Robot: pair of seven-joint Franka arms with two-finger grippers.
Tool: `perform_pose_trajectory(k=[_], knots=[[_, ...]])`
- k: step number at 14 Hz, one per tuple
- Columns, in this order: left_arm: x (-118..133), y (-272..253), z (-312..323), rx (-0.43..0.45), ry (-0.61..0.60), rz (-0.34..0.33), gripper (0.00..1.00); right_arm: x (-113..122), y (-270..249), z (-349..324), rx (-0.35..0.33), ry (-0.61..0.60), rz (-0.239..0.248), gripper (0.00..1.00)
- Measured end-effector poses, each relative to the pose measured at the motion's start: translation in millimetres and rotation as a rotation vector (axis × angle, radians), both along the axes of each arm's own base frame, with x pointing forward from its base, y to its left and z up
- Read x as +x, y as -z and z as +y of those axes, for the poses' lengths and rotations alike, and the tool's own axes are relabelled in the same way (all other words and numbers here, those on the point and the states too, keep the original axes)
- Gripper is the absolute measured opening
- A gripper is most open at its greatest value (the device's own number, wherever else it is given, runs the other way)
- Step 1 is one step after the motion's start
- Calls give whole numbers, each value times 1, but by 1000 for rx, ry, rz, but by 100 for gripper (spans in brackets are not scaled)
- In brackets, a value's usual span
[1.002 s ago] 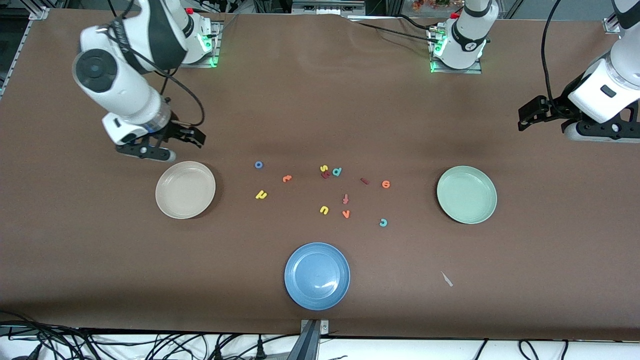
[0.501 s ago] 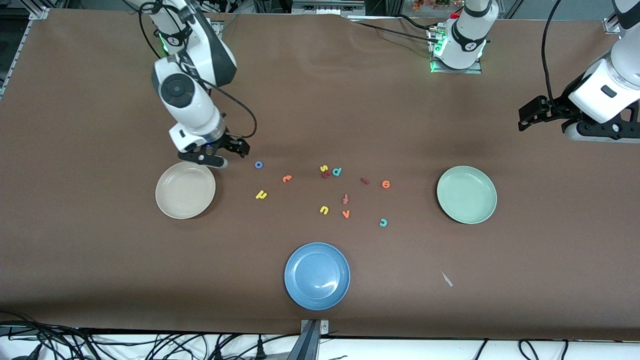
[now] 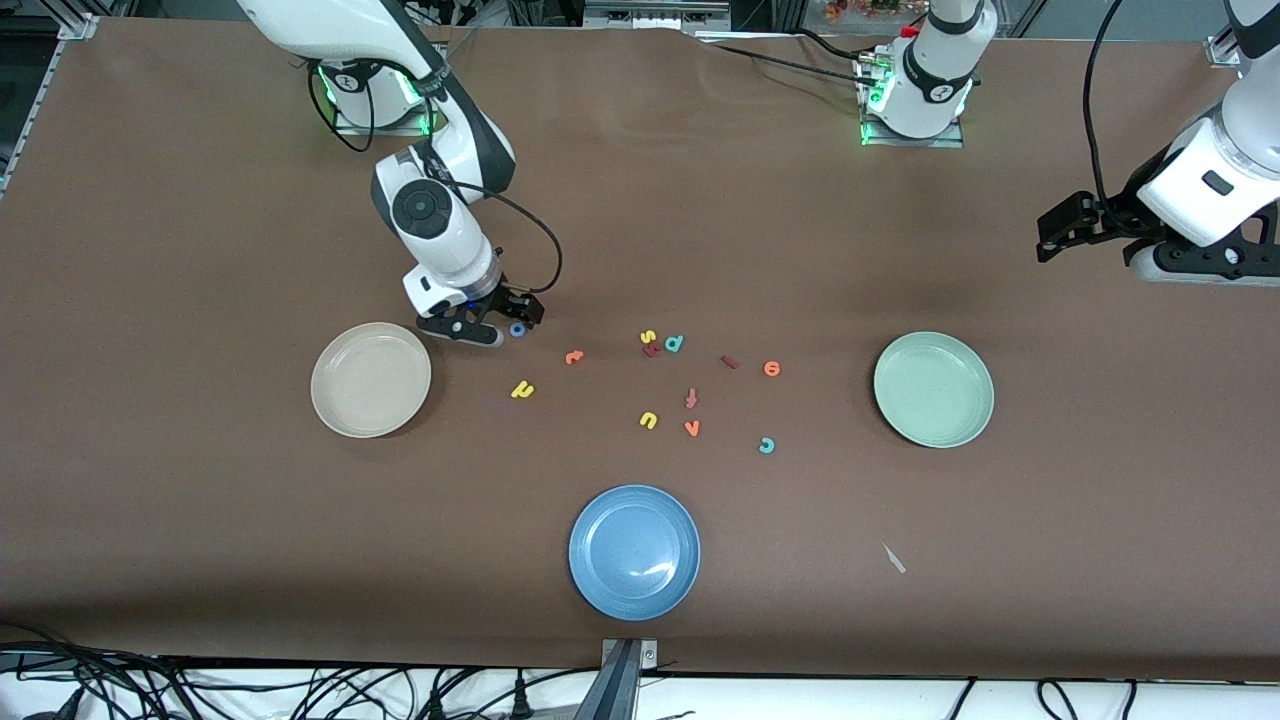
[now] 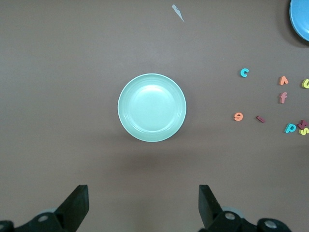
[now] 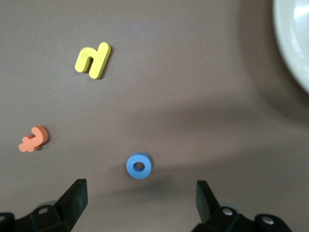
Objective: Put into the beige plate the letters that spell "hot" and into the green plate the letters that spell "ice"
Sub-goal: 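Reach the right gripper over the blue foam ring beside the beige plate, then lower the right gripper and grasp the blue foam ring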
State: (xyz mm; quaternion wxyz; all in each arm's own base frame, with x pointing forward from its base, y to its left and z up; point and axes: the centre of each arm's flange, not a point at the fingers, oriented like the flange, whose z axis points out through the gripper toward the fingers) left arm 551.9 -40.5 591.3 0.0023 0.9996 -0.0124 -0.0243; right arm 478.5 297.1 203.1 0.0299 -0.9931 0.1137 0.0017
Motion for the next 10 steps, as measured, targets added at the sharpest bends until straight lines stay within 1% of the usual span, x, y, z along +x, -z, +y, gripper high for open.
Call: perform_pose_trajectory(k=[5,10], knots=[[0,0,-2,0,3,0,100,-5,13,7,-6,-14,17,100],[0,0,-2,0,3,0,100,-3,23,9,-10,-17,27,99]])
